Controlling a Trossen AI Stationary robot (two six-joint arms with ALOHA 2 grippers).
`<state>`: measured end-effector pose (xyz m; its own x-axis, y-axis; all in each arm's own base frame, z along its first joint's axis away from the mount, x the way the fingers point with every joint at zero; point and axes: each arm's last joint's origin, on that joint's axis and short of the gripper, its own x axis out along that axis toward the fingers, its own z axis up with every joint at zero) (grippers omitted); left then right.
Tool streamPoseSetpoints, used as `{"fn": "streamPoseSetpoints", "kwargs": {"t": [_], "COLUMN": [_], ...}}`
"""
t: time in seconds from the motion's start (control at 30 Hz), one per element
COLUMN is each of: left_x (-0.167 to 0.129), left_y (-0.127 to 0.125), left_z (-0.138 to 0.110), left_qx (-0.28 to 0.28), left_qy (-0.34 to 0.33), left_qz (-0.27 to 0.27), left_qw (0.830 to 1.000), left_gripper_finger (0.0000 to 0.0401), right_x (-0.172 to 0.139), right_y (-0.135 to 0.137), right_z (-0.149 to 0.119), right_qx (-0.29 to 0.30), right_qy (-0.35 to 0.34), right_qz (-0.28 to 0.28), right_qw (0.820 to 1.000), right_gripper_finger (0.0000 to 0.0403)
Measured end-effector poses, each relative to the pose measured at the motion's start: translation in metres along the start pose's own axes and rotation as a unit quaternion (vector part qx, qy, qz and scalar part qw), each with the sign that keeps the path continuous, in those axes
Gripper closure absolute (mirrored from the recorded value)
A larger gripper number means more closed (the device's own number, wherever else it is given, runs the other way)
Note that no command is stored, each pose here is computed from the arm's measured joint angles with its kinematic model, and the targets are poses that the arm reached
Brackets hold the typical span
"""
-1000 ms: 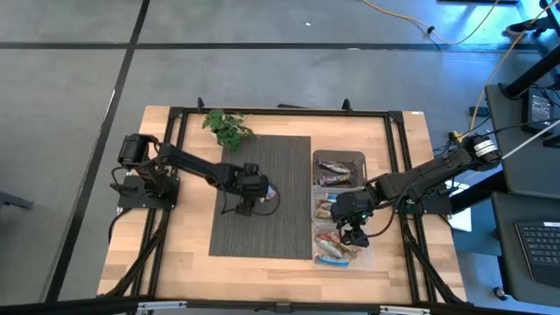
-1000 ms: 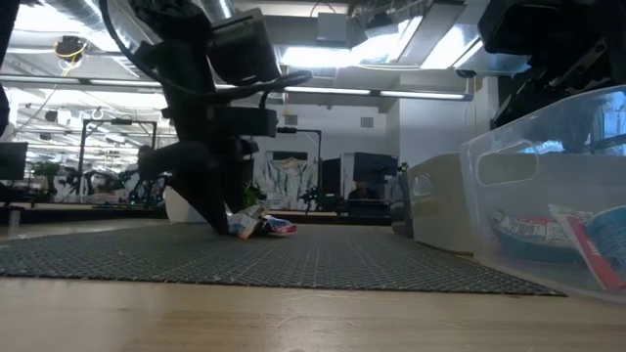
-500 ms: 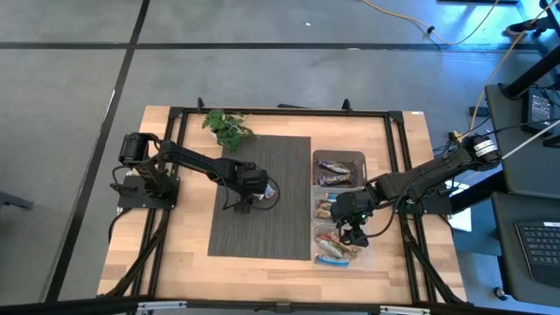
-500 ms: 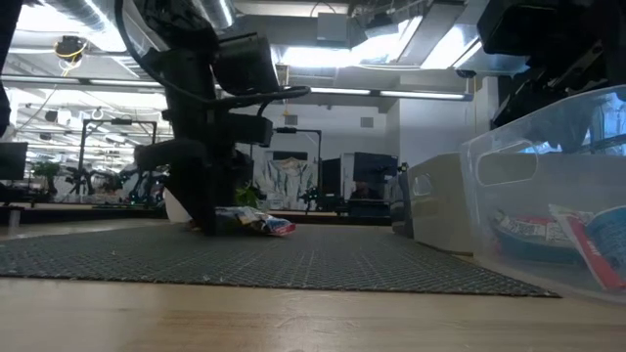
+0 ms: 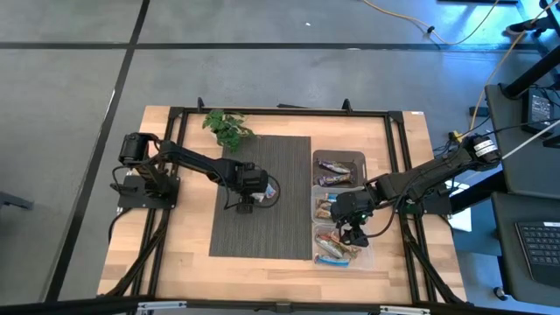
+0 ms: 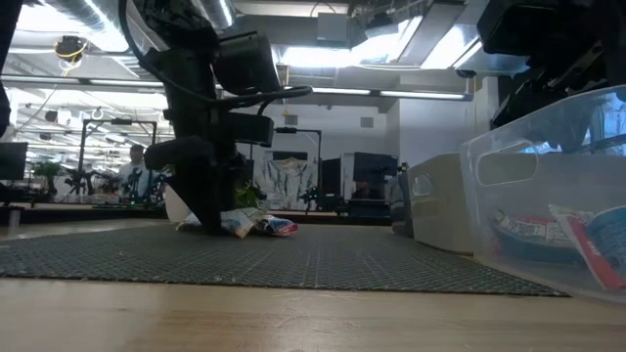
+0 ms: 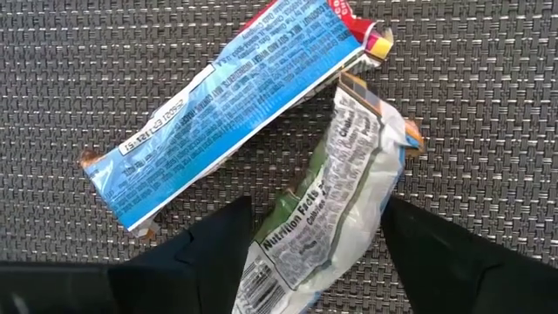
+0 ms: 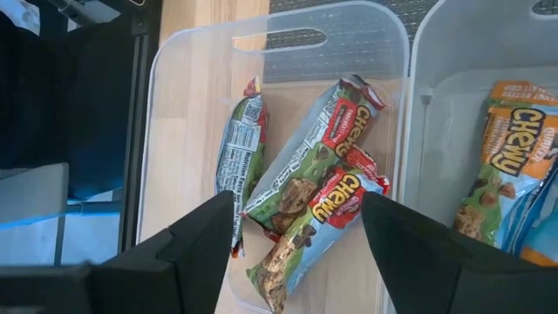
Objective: Pick and place Granola Bars by type
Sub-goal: Put the yellow granola bar into the gray bin
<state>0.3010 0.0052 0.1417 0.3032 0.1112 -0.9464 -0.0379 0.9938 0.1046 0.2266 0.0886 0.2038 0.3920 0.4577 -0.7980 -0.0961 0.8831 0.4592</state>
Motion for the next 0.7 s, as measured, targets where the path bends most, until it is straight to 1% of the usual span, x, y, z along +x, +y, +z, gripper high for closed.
{"fn": "streamPoseSetpoints", "kwargs": {"t": [0.13,0.3,0.5,0.7], "left_x": [0.0,0.0,0.0,-0.002], "left_y": [-0.0004,-0.0003,-0.0004,-0.0009], "left_z": [0.0,0.0,0.0,0.0], "left_qx": [0.008,0.025,0.024,0.023], "left_qy": [0.0,0.0,0.0,-0.002], "left_qz": [0.0,0.002,0.001,-0.011], "left_qw": [1.0,1.0,1.0,1.0], "left_gripper_finger": [0.0176,0.0228,0.0292,0.0335], "right_x": [0.0,0.0,0.0,-0.0001], "right_y": [0.0,0.0,0.0,0.0003], "right_z": [0.0,0.0,0.0,0.0012], "right_qx": [0.0,0.0,0.001,0.0], "right_qy": [0.0,0.0,0.0,-0.006], "right_qz": [0.0,0.0,0.0,0.002], "right_qw": [1.0,1.0,1.0,1.0], "right_gripper_finger": [0.0148,0.0148,0.0148,0.0148]}}
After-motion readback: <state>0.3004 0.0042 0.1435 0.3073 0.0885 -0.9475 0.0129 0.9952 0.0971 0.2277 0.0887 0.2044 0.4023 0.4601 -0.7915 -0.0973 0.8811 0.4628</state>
